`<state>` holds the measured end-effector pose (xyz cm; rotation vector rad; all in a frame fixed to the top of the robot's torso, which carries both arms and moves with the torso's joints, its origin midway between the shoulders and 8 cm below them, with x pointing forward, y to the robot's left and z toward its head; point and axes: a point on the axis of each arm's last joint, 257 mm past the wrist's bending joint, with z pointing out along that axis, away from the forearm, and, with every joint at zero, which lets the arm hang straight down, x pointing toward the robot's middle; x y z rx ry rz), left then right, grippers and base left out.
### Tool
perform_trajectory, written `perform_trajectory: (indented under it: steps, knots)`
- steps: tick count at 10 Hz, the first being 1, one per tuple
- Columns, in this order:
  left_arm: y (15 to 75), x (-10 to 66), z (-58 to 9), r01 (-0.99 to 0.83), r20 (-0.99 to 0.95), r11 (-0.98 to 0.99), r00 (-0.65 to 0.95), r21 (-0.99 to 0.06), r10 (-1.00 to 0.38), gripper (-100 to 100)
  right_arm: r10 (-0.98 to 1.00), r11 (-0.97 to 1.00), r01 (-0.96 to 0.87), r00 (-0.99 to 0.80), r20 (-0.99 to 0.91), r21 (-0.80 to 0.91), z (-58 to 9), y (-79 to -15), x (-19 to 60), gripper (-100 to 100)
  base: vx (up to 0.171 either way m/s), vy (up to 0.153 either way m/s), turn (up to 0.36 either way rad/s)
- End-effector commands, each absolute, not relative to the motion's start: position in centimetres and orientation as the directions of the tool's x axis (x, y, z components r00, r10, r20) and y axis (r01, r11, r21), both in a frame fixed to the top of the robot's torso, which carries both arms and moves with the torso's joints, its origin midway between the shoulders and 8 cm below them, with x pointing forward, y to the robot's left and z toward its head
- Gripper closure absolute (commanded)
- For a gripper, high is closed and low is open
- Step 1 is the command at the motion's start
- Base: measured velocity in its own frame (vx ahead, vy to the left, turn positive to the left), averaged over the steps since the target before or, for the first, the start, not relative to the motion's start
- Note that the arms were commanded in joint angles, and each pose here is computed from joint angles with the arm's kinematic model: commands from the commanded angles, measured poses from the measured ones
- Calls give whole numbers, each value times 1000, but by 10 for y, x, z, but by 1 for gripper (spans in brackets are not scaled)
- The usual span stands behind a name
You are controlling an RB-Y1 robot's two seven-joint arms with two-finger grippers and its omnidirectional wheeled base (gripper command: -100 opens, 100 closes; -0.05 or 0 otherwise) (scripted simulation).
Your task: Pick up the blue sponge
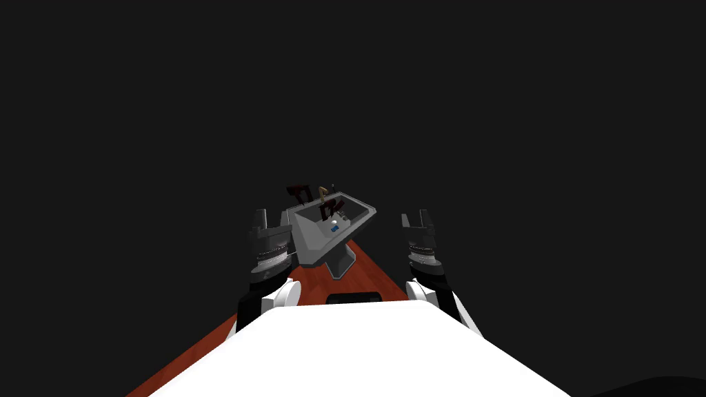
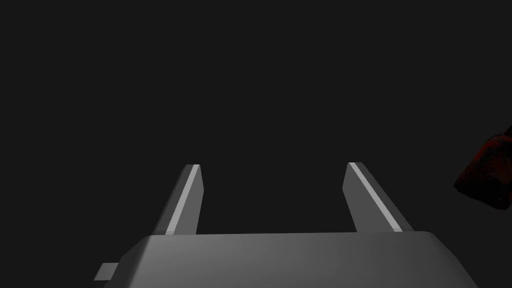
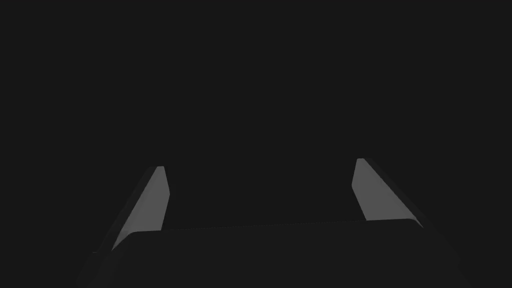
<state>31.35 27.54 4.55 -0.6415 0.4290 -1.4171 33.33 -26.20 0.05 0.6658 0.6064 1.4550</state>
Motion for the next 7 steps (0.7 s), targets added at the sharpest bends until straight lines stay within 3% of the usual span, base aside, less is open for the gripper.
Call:
perform_trajectory:
  steps: [1, 7]
  knots:
    - [272, 320, 42, 756, 83, 21, 100, -654, -992, -100, 999, 3, -685, 33, 26, 729, 0, -262, 333, 0, 4, -6, 9]
    - [263, 379, 1, 639, 91, -85, -24, -764, -996, -100, 999, 3, -685, 33, 26, 729, 0, -262, 333, 0, 27, -20, 26]
